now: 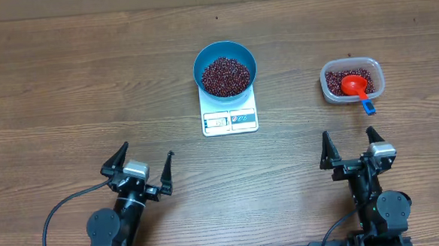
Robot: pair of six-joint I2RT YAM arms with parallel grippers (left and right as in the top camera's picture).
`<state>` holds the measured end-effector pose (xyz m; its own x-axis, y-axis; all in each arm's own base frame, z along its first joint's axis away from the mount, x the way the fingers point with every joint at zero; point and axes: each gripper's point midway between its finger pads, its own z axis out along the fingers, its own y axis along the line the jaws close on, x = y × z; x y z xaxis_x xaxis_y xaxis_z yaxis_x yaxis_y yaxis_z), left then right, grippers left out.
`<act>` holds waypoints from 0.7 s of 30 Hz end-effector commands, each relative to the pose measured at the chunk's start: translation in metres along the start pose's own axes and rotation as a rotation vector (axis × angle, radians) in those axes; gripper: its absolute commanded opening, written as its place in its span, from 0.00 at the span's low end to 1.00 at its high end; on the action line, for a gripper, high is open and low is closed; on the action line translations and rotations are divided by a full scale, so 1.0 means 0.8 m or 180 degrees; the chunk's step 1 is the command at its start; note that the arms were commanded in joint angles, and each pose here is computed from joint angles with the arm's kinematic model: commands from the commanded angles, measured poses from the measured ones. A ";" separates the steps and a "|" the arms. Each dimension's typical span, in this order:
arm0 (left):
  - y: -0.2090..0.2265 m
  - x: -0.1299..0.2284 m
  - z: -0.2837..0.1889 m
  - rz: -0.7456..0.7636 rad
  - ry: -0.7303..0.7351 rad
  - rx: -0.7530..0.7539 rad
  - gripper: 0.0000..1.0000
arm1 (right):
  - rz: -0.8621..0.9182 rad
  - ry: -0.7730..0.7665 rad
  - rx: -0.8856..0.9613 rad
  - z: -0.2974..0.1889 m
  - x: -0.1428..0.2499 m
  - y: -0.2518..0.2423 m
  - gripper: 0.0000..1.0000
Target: Scoop item into bowl and weigh 150g on scale
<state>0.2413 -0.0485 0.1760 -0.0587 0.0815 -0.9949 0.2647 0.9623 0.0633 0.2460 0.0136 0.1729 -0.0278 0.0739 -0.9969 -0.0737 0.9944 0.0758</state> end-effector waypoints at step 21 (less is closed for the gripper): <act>0.010 0.022 0.000 0.0012 -0.0025 -0.0163 1.00 | 0.0022 0.0005 -0.0023 0.000 0.004 0.002 1.00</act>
<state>0.2414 -0.0435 0.1602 -0.0564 0.0819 -0.9950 0.2358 0.9695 0.0664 0.2460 0.0136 0.1728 -0.0282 0.0747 -0.9968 -0.0737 0.9943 0.0766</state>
